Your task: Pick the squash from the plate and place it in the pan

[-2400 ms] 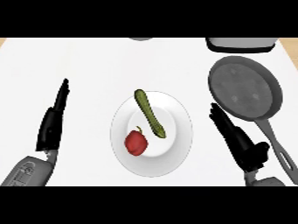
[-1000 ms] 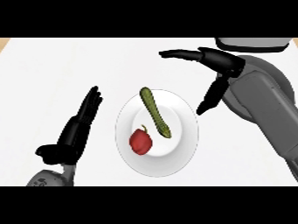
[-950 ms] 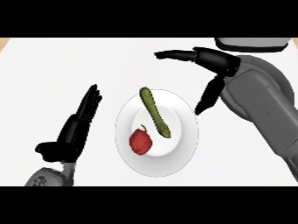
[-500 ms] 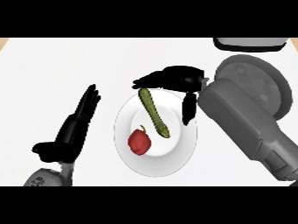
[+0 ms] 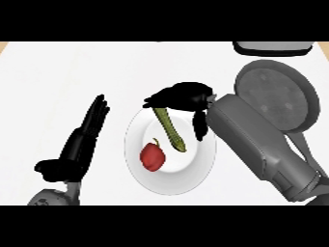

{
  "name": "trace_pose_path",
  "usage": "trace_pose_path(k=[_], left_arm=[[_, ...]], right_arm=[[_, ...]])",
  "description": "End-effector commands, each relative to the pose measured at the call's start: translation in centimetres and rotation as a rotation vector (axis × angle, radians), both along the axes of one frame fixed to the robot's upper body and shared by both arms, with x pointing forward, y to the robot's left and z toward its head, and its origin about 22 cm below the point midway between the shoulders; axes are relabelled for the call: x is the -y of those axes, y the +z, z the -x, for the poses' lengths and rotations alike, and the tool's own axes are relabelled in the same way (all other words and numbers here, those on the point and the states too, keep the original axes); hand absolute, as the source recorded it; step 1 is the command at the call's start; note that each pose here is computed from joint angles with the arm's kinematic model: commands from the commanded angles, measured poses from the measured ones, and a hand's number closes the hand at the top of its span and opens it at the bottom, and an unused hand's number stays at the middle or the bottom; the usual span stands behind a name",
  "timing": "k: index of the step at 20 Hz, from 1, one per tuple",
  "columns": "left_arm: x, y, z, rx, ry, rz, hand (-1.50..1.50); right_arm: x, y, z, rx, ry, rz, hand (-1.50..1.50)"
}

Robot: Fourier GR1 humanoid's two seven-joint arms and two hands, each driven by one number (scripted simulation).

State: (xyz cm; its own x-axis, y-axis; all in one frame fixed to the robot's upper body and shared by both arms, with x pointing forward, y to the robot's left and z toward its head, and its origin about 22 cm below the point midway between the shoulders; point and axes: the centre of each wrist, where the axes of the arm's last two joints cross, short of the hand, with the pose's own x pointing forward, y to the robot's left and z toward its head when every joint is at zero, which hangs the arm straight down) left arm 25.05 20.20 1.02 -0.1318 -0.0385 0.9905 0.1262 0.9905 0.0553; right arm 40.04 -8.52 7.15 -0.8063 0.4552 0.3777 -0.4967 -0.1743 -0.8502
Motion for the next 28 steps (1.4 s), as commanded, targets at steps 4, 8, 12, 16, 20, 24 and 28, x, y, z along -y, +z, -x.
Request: trace_pose_path(k=[4,8,12,16,20,24,28], left_arm=[[0.9,1.0,-0.4,0.006,0.001,-0.003,0.00],[1.1,-0.3,0.8,0.005,0.016,0.016,0.00],[0.9,-0.1,-0.8,0.001,0.004,-0.009,0.00],[-1.2,1.3,1.1,0.006,-0.017,0.012,0.00],[1.1,0.6,1.4,0.010,-0.022,0.000,0.00],[0.9,-1.5,-0.6,0.006,-0.019,0.013,0.00],[0.2,0.6,-1.2,0.027,-0.030,0.010,0.00]], right_arm=[[0.6,-0.7,-0.3,-0.006,-0.035,0.029,-1.50],[1.0,-3.8,0.3,-0.012,-0.052,-0.007,-1.50],[-1.9,-3.6,0.9,-0.036,-0.052,-0.038,-1.50],[-2.1,-5.0,1.0,-0.036,-0.066,-0.006,-1.50],[-1.3,-6.5,0.8,-0.035,-0.085,0.057,-1.50],[-1.9,-6.2,0.8,-0.015,-0.003,0.118,1.50],[-2.4,-5.9,0.7,0.067,0.051,0.118,1.50]])
